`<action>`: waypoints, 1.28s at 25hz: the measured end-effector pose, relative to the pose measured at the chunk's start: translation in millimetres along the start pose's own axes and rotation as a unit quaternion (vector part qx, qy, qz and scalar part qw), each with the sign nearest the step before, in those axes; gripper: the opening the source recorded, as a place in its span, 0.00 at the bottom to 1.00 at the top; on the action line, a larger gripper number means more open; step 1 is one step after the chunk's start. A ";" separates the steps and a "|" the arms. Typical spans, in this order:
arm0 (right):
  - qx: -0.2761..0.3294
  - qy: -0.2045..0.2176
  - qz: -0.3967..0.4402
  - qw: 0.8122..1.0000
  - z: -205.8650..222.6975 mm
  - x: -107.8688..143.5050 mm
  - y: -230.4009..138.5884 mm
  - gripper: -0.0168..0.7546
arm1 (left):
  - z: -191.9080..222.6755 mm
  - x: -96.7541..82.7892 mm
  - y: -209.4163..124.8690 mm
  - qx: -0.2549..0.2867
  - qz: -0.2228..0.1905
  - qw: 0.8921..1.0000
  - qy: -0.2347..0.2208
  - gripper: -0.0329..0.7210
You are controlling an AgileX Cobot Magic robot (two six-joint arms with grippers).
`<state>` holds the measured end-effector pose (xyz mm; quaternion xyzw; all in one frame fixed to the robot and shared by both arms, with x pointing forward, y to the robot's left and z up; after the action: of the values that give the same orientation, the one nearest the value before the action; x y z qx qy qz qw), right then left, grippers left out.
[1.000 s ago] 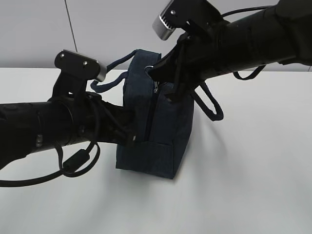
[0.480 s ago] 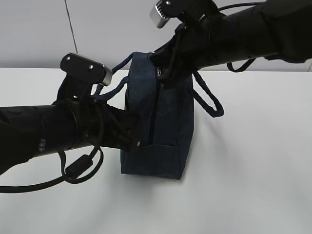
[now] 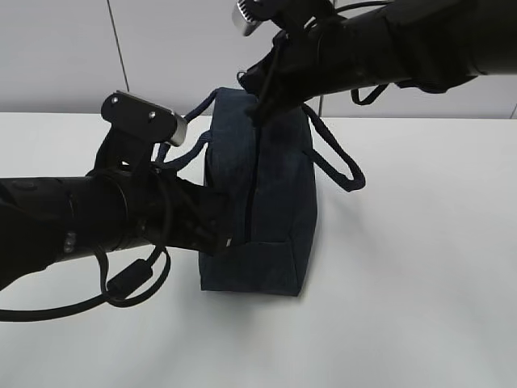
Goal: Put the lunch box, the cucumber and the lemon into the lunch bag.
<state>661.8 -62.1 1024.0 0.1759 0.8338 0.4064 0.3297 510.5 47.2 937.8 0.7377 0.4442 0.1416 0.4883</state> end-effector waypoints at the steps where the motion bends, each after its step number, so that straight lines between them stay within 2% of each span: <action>1: 0.001 -0.004 0.001 1.000 1.4 -3.3 -1.7 0.02 | 0.0 0.0 -0.4 0.001 0.001 1.000 0.000 0.03; 11: -0.004 -0.031 0.010 0.999 19.9 -34.4 -3.6 0.02 | 0.0 0.3 -2.6 0.008 0.004 1.000 0.001 0.03; 32: 0.011 -0.052 0.054 0.997 72.7 -67.0 -41.1 0.02 | 2.5 3.1 -13.9 0.029 0.006 1.000 0.006 0.03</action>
<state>759.4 -83.9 985.8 0.2449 0.8092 0.4049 0.3482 506.7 49.9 924.0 0.7531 0.4467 0.1356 0.4636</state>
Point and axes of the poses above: a point on each arm's last joint axis where the gripper is mounted, z pointing out along that axis toward the gripper, x along the wrist's bending axis when the last joint is at zero, y = z × x, the point moved 7 cm from there along z, pointing out along that axis toward the gripper, and after that the axes turned 7 degrees about -z, right-handed, at the moved point
